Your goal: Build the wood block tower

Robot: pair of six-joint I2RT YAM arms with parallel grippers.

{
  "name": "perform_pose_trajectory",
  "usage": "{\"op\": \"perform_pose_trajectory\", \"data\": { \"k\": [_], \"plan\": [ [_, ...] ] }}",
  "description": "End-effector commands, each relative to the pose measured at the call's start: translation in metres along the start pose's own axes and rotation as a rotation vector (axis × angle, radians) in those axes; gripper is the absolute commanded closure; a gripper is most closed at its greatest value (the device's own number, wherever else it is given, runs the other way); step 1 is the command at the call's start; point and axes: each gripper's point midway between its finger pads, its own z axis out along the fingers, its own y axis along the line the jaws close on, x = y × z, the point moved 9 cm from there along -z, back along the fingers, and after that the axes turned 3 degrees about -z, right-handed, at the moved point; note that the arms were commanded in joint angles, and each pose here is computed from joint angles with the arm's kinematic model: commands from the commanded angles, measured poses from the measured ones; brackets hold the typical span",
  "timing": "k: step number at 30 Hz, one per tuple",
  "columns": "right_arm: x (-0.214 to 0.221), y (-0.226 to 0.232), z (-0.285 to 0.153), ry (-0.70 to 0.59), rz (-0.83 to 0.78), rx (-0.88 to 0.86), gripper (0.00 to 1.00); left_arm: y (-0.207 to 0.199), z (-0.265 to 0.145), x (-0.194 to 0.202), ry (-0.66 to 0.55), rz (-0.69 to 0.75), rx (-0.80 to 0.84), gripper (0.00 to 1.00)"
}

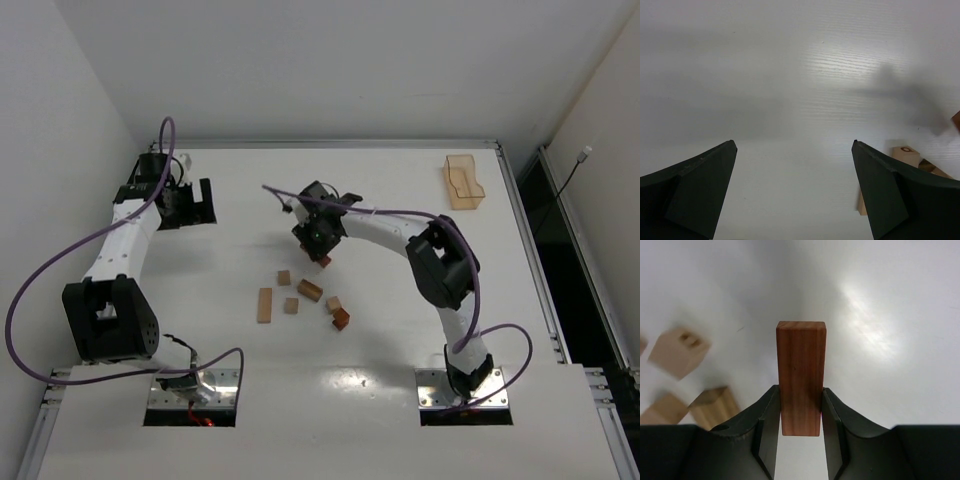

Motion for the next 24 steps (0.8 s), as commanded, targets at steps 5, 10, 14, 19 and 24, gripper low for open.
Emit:
{"op": "perform_pose_trajectory", "data": {
  "k": [5,10,14,19,24],
  "plan": [
    [-0.023,-0.04,-0.024,-0.075,0.493,0.342,1.0,0.006,-0.009,-0.014,-0.049,-0.055,-0.084,0.01],
    [-0.017,-0.033,-0.022,-0.05,0.66,0.343,1.0,0.017,-0.002,-0.012,-0.062,-0.175,-0.179,0.01],
    [-0.011,-0.025,-0.015,-0.015,0.746,0.297,1.0,0.017,0.008,-0.004,-0.035,-0.166,-0.157,0.01],
    [-0.009,-0.036,0.013,0.024,0.768,0.324,1.0,0.017,0.015,0.007,0.042,-0.064,-0.097,0.01],
    [-0.003,-0.05,0.029,0.054,0.776,0.296,1.0,0.016,0.012,0.01,0.056,-0.034,-0.037,0.01]
  ]
}}
